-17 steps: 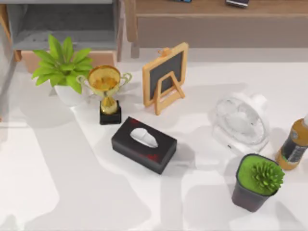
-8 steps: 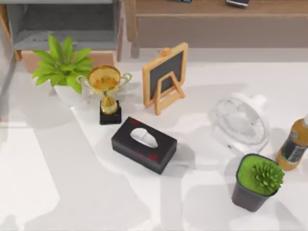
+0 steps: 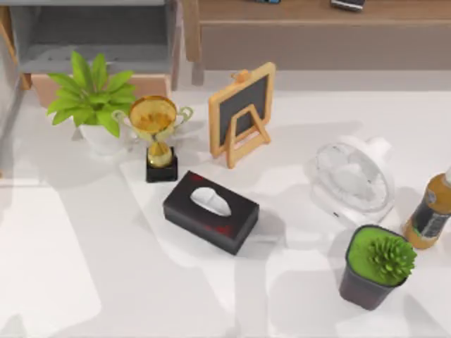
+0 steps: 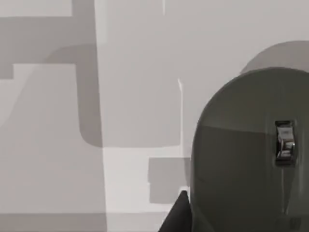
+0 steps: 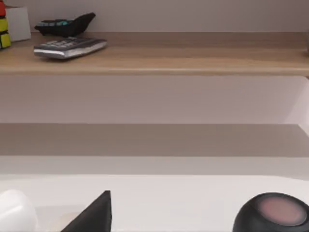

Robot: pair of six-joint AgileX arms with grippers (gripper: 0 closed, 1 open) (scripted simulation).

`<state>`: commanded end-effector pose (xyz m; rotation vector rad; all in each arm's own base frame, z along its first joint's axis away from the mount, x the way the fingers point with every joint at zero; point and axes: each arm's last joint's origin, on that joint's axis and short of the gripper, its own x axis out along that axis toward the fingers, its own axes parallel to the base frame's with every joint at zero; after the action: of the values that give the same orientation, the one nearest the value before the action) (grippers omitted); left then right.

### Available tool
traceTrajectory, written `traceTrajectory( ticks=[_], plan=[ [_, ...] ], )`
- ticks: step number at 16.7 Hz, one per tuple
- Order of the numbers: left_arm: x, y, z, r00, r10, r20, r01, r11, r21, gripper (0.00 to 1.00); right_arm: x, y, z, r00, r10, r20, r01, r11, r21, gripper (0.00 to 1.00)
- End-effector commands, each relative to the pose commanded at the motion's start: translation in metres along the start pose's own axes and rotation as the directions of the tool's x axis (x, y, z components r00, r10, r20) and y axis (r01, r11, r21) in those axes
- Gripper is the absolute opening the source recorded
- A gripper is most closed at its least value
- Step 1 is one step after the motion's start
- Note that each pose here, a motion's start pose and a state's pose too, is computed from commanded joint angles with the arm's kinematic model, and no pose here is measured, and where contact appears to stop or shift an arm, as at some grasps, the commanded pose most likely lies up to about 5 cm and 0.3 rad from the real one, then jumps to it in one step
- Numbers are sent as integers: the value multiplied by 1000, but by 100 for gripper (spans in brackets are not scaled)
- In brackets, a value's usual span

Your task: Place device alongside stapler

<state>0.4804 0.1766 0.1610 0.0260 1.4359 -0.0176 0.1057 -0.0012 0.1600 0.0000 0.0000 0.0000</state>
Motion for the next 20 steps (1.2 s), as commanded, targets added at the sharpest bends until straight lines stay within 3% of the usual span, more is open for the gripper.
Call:
traceTrajectory(
  ticks=[7, 12, 16, 20],
  plan=[
    [-86, -7, -21, 986, 47, 158, -49, 999, 5, 0, 0, 0, 0, 1000, 0, 0, 0, 1000, 0, 100],
    [-137, -10, -56, 959, 102, 263, -106, 994, 0, 0, 0, 0, 0, 1000, 0, 0, 0, 1000, 0, 100],
    [-152, -10, -93, 951, 137, 279, -139, 990, -15, 0, 0, 0, 0, 1000, 0, 0, 0, 1000, 0, 100],
    [-144, -12, -130, 956, 154, 249, -153, 988, -24, 0, 0, 0, 0, 1000, 0, 0, 0, 1000, 0, 100]
  ],
)
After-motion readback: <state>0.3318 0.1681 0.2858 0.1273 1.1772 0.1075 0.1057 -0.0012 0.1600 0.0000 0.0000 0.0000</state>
